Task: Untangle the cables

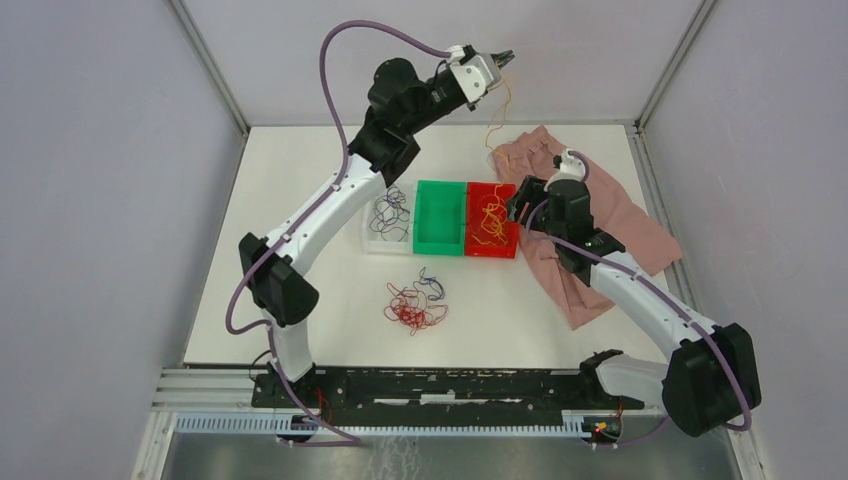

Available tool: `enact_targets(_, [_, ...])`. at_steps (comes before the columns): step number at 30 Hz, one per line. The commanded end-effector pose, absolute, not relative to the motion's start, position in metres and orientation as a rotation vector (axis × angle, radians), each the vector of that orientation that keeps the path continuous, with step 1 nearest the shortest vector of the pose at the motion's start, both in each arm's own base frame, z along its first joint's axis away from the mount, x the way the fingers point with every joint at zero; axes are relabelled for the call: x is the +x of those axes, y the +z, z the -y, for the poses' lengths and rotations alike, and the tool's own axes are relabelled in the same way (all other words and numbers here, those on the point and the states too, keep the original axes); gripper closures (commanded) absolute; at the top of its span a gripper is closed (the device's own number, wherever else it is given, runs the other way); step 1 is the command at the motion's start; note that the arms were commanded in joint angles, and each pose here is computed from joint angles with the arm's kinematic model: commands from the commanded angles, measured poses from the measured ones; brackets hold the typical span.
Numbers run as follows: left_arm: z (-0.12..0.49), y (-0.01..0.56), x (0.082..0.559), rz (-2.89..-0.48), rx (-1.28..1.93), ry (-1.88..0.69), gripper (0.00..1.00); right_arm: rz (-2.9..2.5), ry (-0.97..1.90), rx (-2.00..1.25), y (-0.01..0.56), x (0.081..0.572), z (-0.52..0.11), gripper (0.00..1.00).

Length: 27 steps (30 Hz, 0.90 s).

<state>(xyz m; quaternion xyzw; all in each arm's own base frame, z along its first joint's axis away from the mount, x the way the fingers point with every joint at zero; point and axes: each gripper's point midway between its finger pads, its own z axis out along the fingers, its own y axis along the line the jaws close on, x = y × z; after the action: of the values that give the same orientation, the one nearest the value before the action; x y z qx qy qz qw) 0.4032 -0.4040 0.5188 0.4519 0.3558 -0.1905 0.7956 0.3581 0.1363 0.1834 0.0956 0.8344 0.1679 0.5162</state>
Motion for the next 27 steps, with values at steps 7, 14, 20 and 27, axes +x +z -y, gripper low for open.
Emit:
enact_targets(7, [0.419,0.483,0.434,-0.84,0.904,-0.422,0.97,-1.973,0.382,0.276,0.188,0.37,-0.124,0.32])
enact_targets(14, [0.421,0.436,0.444,-0.993,0.885,-0.466,0.97,-1.978,0.322,0.318,0.186,0.365,-0.109,0.31])
enact_targets(20, [0.423,0.392,0.439,-1.145,0.903,-0.532,0.97,-1.973,0.272,0.408,0.184,0.357,-0.091,0.31])
enact_targets(27, [0.428,0.367,0.442,-1.231,0.914,-0.549,0.97,-1.975,0.3,0.437,0.181,0.353,-0.088,0.31])
